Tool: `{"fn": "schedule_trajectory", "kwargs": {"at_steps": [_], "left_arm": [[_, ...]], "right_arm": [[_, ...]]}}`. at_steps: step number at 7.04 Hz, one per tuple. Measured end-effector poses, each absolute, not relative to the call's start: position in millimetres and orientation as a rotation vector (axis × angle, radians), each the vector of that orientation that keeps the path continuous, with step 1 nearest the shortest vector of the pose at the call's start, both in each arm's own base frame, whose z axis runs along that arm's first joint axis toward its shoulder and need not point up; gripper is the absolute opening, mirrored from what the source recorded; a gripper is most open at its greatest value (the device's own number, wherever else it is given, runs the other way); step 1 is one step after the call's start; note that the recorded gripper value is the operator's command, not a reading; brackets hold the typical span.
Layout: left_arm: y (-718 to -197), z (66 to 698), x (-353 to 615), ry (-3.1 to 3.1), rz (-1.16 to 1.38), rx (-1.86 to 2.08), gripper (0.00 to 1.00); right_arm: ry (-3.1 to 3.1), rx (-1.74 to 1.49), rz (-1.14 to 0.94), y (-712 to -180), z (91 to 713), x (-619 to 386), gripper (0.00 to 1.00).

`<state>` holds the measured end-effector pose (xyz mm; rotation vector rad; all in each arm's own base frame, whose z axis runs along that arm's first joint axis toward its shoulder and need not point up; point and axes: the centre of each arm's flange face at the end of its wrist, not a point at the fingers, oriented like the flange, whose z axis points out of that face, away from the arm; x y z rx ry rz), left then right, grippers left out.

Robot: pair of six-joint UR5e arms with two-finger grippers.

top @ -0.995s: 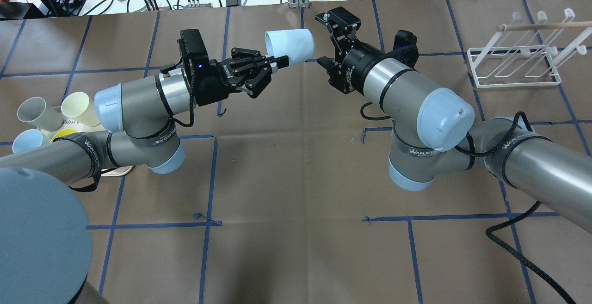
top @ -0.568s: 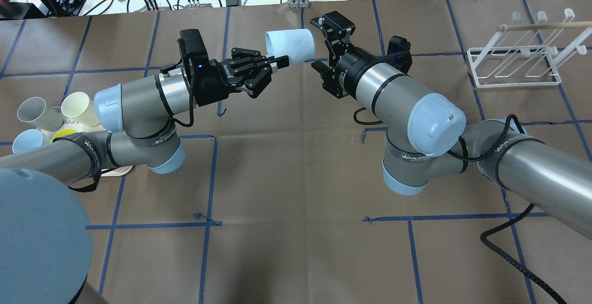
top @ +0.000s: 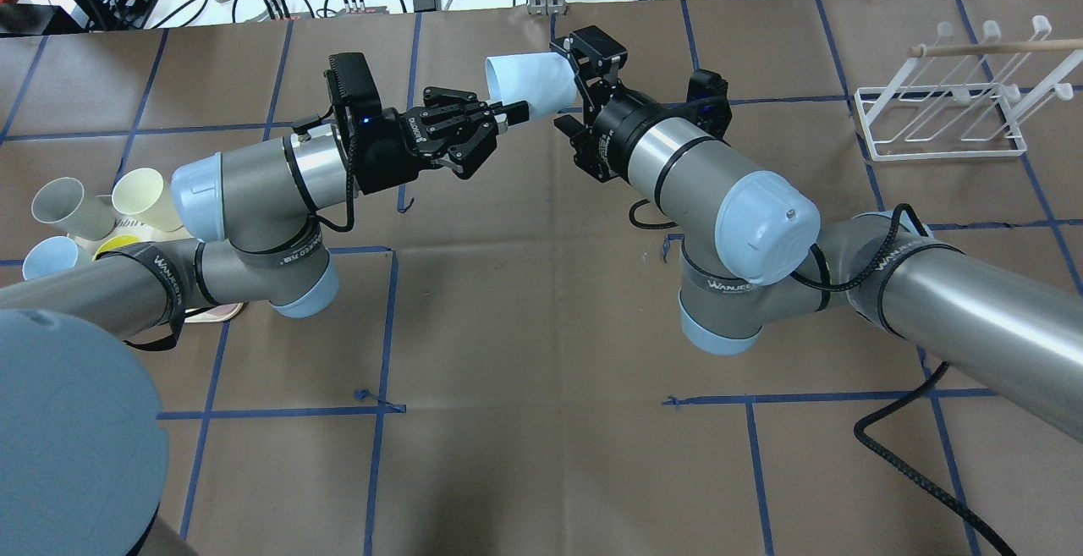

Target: Transfer IKEA cup to right arm and place on rack

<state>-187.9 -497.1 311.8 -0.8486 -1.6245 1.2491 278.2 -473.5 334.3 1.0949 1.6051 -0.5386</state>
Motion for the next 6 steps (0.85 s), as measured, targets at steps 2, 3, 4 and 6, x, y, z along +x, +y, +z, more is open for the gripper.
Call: {"fn": "schedule_trajectory", "kwargs": {"at_steps": [2, 3, 4, 6], "left_arm": [[-497.0, 312.7, -188.0, -1.626, 1.243, -0.84, 0.01], [-496.9, 312.9, -188.1, -1.626, 1.242, -0.839, 0.02], [-496.8, 313.2, -188.1, -1.626, 1.242, -0.838, 0.05], [-496.9, 313.7, -188.1, -1.627, 1.242, -0.837, 0.09]], "right_arm": [[1.605, 1.088, -0.537, -476.6, 336.5, 287.6, 0.99], [1.603, 1.088, -0.53, -476.8, 337.5, 290.5, 0.99], [1.604, 1.089, -0.525, -476.5, 337.5, 291.9, 0.99], [1.607, 1.096, -0.518, -478.2, 334.3, 292.9, 0.64]]}}
